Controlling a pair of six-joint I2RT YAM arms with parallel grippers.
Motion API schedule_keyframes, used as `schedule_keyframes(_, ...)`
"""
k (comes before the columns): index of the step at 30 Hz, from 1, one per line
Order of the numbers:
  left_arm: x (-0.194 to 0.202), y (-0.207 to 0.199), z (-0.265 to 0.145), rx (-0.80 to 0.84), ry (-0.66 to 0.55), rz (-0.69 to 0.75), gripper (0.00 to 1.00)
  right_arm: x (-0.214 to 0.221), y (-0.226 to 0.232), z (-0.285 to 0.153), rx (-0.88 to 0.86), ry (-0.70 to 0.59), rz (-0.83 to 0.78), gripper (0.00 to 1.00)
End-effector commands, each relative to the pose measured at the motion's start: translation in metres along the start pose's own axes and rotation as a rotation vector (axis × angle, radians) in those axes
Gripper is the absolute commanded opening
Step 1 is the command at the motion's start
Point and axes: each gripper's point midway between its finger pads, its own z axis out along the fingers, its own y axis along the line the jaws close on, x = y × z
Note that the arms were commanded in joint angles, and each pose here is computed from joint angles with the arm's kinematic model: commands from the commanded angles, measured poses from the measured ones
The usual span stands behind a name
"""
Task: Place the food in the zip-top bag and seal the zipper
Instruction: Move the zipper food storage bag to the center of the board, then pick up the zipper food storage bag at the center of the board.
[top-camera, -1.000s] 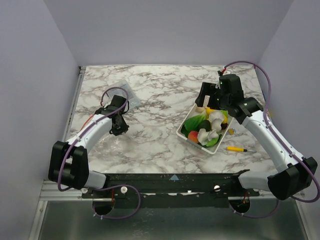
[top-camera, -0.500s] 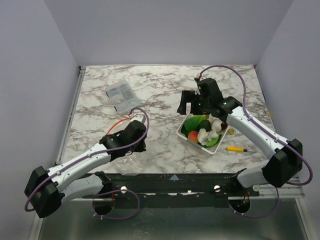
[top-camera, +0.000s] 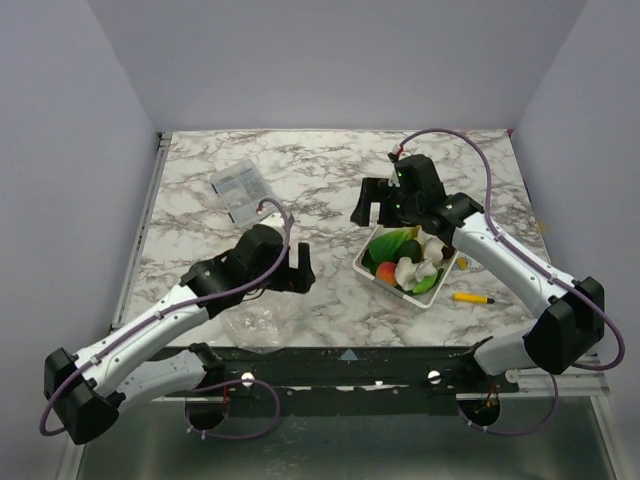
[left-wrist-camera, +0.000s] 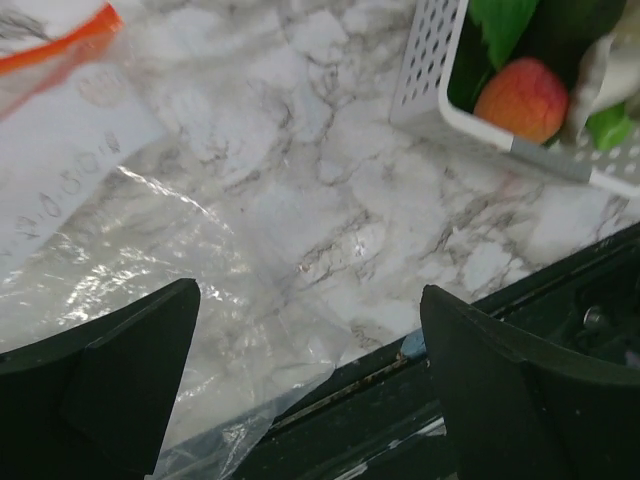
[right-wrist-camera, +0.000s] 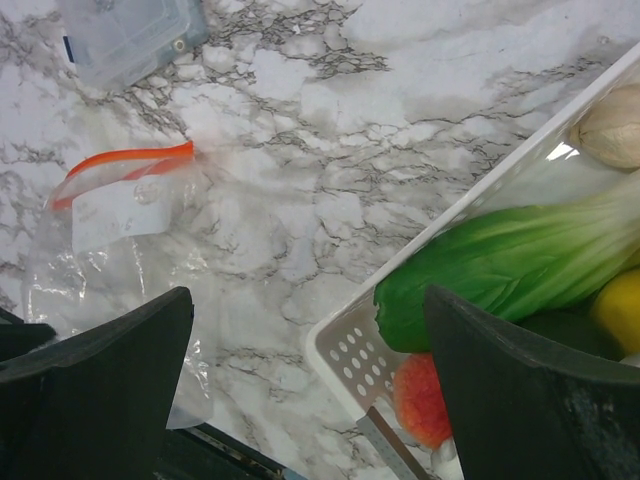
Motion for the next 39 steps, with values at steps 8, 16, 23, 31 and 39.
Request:
schedule_keyframes(8, -0.082, 0.074, -0.048, -0.238, -0.170, -0.317, 0.94, 0.055, 0.091, 0.053, -0.155, 0.116, -0.041, 1.00)
schedule_keyframes(16, -0.144, 0.088, -0.082, -0.281, -0.415, -0.264, 0.94, 0.102, 0.125, 0.113, -0.237, 0.158, -0.001, 0.98)
schedule_keyframes(23, -0.184, 0.076, -0.087, -0.249, -0.463, -0.125, 0.93, 0.129, 0.135, 0.142, -0.266, 0.183, -0.020, 0.81)
schedule_keyframes(31, -0.170, 0.089, -0.062, -0.273, -0.429, -0.030, 0.92, 0.143, 0.144, 0.155, -0.251, 0.152, -0.040, 0.80)
schedule_keyframes(39, -0.163, 0.087, -0.067, -0.248, -0.454, 0.015, 0.92, 0.147, 0.143, 0.161, -0.264, 0.116, -0.040, 0.45)
